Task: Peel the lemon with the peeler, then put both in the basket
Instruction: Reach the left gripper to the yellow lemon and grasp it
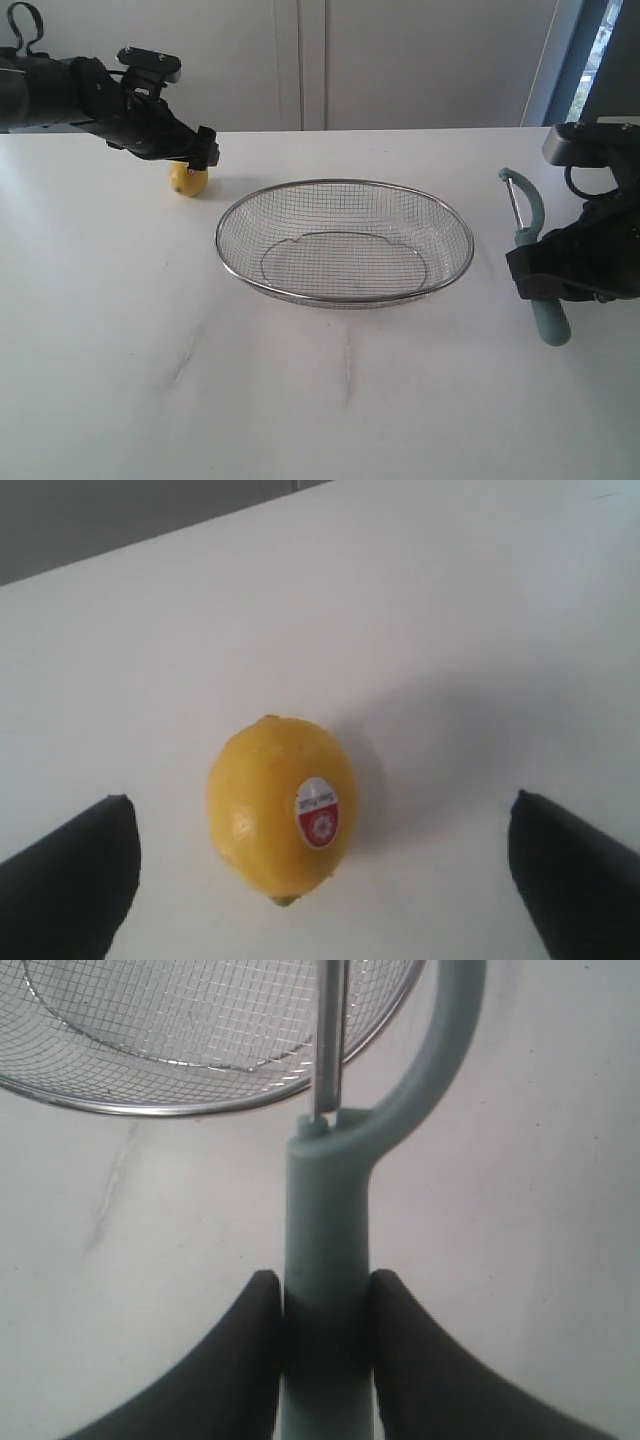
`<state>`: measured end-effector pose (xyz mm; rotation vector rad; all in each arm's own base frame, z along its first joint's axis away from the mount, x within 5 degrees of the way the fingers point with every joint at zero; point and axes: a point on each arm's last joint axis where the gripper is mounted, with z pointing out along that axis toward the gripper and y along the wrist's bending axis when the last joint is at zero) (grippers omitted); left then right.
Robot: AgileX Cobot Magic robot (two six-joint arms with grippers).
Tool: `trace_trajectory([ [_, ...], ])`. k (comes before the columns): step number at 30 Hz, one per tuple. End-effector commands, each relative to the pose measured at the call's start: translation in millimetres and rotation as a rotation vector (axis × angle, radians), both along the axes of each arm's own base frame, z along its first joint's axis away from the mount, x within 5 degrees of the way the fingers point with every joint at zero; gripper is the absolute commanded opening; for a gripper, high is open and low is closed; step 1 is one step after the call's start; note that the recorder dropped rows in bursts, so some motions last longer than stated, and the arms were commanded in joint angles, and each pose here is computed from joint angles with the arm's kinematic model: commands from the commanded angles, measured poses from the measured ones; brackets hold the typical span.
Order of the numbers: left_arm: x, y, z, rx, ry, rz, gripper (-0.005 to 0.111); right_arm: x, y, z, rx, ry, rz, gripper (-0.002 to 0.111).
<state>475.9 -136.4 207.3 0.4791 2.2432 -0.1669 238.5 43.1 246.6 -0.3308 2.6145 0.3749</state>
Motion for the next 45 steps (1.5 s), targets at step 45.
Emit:
trace_trajectory([
  [45, 13.6, -9.5, -56.9, 0.01, 0.014, 0.011, 0.105, 2.1, -0.8, 4.9, -0.004, -0.043, -0.004, 0.0],
])
